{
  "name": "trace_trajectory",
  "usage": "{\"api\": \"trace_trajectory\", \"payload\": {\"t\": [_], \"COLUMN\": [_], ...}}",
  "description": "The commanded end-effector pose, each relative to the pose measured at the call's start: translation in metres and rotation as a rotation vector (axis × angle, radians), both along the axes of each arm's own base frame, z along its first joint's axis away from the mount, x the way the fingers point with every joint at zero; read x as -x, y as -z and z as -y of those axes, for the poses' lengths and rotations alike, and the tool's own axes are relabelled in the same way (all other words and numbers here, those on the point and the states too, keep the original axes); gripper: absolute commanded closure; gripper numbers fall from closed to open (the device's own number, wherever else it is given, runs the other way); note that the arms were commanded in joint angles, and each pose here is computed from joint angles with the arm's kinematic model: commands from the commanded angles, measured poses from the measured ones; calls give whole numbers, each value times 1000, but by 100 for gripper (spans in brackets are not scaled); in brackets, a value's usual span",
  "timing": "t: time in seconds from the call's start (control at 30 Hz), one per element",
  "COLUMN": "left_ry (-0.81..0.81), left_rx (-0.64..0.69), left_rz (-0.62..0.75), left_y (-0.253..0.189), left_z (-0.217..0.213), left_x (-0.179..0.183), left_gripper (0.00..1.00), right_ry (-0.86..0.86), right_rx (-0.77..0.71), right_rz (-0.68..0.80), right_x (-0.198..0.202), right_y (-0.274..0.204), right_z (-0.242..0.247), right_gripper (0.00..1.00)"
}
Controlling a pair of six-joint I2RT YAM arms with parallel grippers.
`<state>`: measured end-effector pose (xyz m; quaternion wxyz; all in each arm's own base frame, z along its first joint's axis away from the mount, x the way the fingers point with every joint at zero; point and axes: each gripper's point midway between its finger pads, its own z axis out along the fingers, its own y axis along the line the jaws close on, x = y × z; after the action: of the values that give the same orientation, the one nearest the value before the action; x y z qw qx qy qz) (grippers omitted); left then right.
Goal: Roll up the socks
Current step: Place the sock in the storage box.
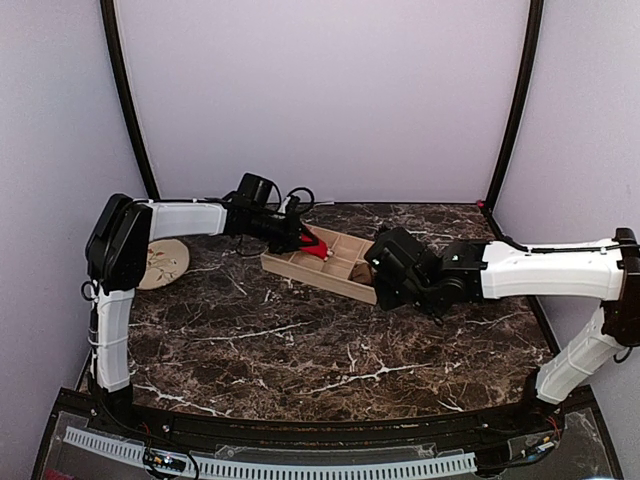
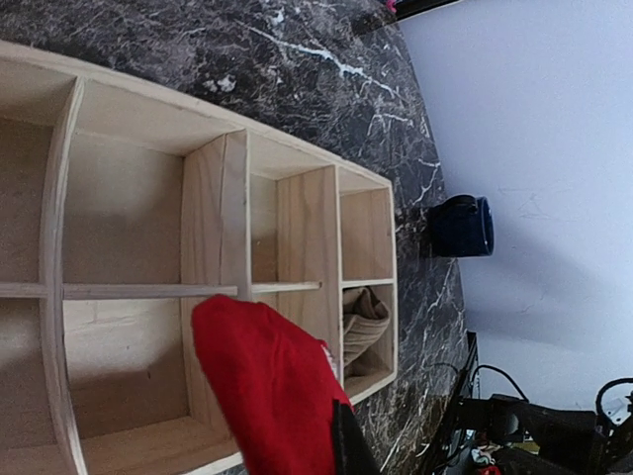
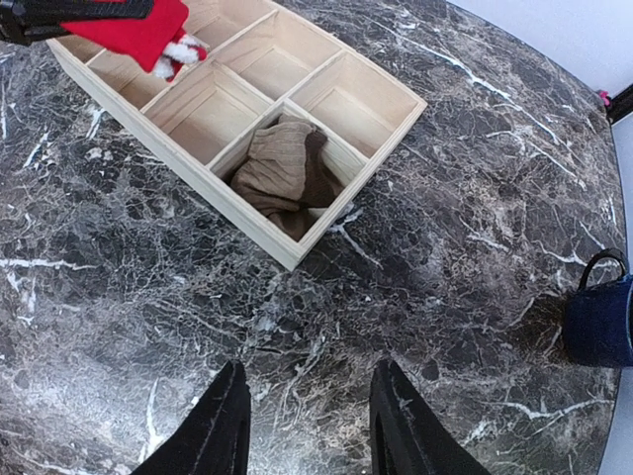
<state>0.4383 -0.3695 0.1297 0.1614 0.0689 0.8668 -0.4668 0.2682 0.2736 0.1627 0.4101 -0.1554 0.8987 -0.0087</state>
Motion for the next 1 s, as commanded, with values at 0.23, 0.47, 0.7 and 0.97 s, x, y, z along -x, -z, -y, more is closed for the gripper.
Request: {"api": "trace_trajectory", "payload": {"t": [0.23,0.47,0.7,0.97], "left_ry": [99,141,155,176], "left_rx": [-130,-176,-282,-369], "left_rz": [63,93,111,129], "left_y": [1,1,14,28], "left_z": [11,28,33,41], "left_x": [13,16,15,19], "left_gripper": [100,100,100,100], "right_ry": [-10,-13,-12,-13], "right_rx": [12,28,23,37], "right_rz": [9,9,29,26], "right_x": [-18,-31,-44,-50], "right_y": [5,10,-1,0], "right_z": [2,-7,-10,-9], "right_gripper": [61,61,61,61]}}
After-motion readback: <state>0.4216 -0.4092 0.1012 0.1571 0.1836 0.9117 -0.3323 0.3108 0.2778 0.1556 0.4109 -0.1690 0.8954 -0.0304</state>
